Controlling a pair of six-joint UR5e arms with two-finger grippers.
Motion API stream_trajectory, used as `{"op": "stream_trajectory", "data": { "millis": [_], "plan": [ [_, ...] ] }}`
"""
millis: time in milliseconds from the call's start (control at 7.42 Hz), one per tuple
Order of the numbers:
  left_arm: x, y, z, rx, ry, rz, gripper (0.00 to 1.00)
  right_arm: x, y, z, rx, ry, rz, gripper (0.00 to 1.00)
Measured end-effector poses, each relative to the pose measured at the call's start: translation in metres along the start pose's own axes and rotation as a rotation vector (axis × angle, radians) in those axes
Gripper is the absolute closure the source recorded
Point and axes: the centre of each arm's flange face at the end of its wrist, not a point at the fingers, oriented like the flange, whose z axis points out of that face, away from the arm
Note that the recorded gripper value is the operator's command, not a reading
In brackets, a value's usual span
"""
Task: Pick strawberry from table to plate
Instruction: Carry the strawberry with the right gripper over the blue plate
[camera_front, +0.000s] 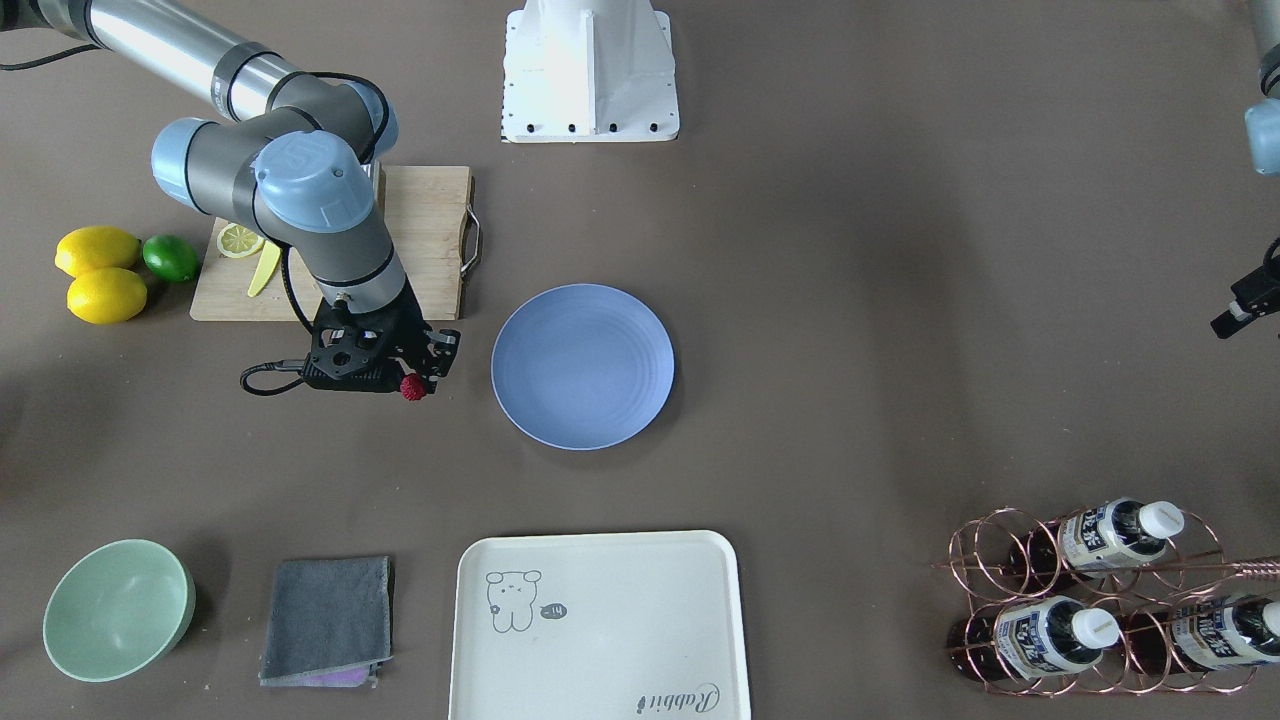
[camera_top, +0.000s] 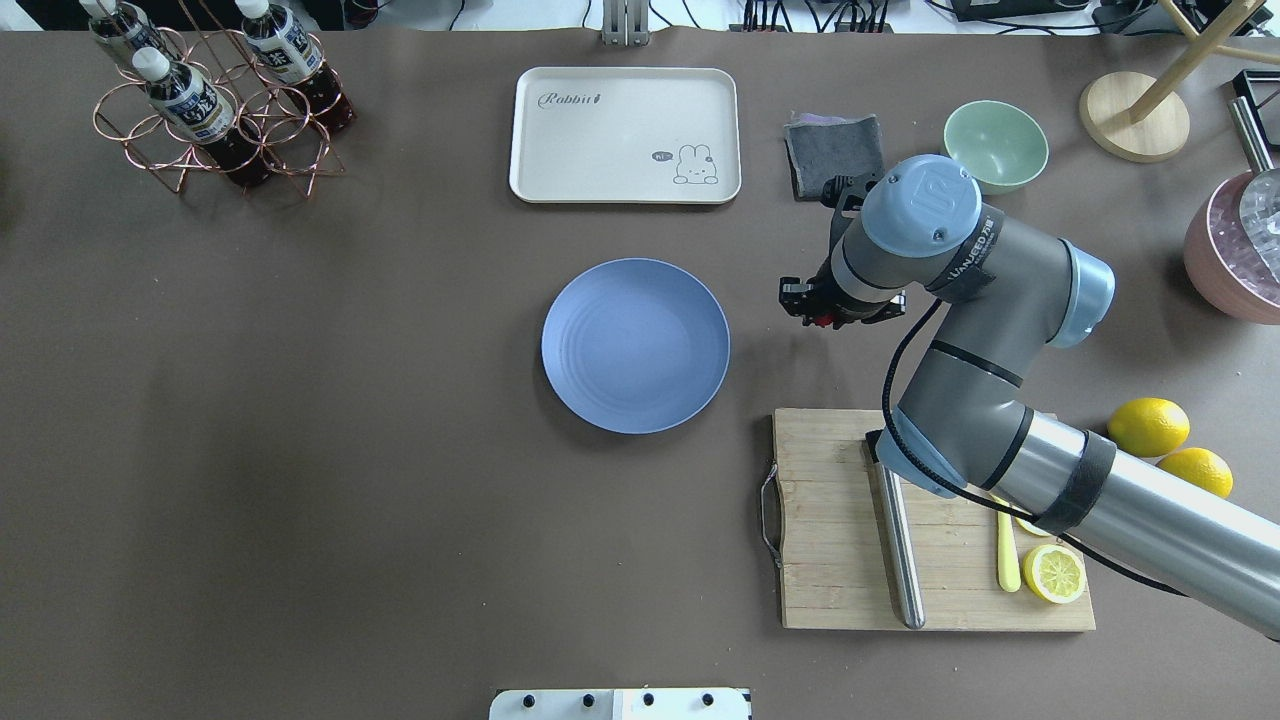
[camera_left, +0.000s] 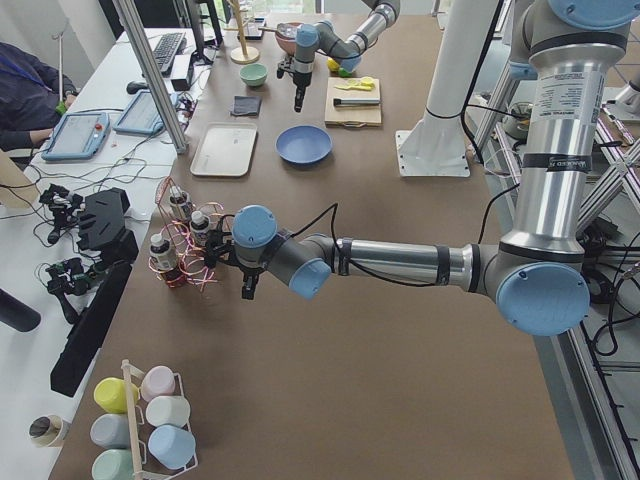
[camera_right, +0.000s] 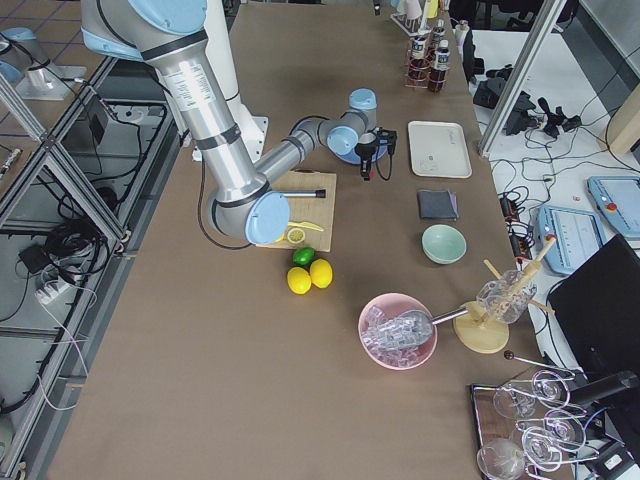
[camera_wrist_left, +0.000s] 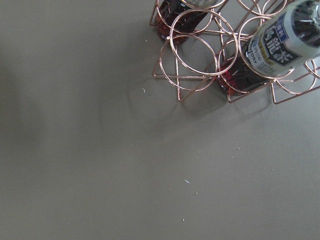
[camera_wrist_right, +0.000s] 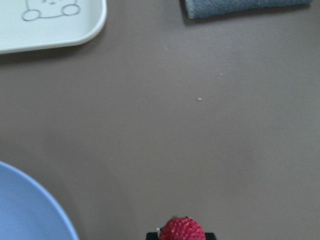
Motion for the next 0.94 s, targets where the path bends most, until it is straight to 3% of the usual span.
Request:
{"op": "stream_trajectory", "data": {
  "millis": [404,943],
  "plan": [
    [-0.063,0.017,-0.014,0.013,-0.066,-0.072,0.02,-0.073,0.022,-0.019,-0.01,-0.027,0.027,1.0],
    [-0.11,0.042,-0.041,0.035,-0.099,-0.101,0.02,-0.13,0.062,0.012,-0.004,-0.008,0.024,1.0]
  ]
}}
